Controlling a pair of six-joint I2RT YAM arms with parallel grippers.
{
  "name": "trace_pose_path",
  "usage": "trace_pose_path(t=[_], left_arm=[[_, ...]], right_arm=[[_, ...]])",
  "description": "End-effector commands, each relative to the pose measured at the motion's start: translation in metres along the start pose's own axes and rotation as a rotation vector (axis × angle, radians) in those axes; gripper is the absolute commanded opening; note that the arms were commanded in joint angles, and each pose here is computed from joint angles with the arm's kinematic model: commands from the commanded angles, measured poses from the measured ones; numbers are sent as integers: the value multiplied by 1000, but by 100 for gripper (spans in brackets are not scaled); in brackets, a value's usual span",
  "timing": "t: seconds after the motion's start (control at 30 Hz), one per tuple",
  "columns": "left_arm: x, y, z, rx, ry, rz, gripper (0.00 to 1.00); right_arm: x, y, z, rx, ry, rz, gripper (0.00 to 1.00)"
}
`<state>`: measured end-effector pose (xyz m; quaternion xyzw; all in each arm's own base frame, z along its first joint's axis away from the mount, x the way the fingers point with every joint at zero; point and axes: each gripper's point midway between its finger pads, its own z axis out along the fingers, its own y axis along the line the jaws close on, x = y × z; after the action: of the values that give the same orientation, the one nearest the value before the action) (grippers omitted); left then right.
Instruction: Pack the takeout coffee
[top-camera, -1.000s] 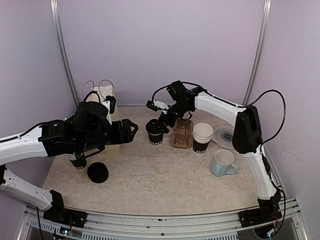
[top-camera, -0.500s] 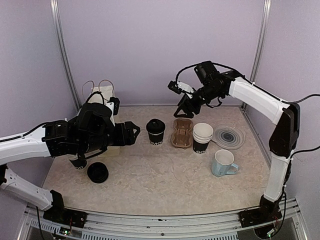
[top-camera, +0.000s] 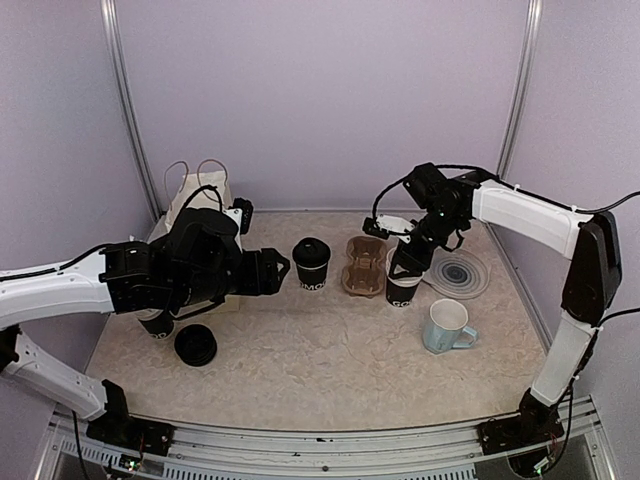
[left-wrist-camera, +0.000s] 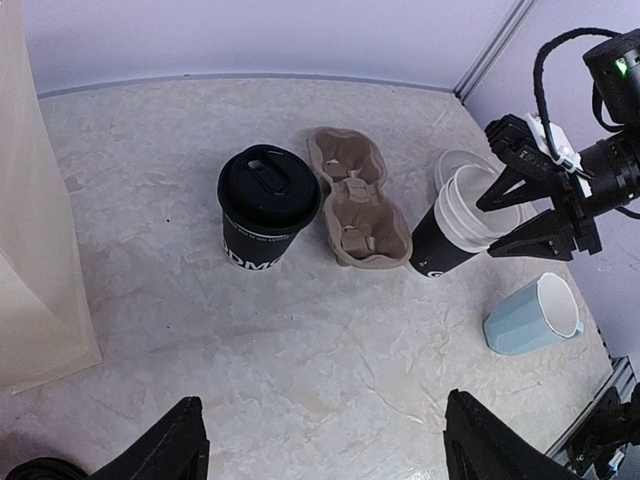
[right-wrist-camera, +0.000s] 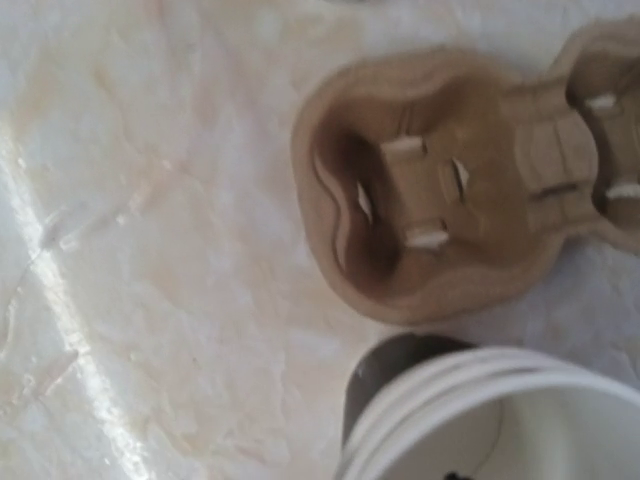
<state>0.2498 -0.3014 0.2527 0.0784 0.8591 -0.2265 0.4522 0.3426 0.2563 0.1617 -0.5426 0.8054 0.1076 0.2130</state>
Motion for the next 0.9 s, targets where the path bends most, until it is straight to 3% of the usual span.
trace_pose_path(t=[0.0, 0.17, 0.3, 0.43, 0.67, 0.87], left_arm=[[-9, -11, -2, 34, -18, -1, 79], [-6, -10, -1, 33, -16, -4, 79], [-6, -9, 0, 29, -14, -1, 79], [-3, -9, 1, 27, -10, 3, 79], [0, -9, 4, 26, 0, 7, 79], [2, -10, 4, 30, 7, 7, 79]], right_arm=[[0, -6, -11, 48, 7, -8, 48], [5, -7, -6, 40, 27, 5, 39], [10, -9, -3, 26, 44, 29, 22], [14, -14, -3, 29, 48, 49, 12], [16, -25, -8, 77, 54, 54, 4], [19, -32, -3, 94, 65, 59, 7]])
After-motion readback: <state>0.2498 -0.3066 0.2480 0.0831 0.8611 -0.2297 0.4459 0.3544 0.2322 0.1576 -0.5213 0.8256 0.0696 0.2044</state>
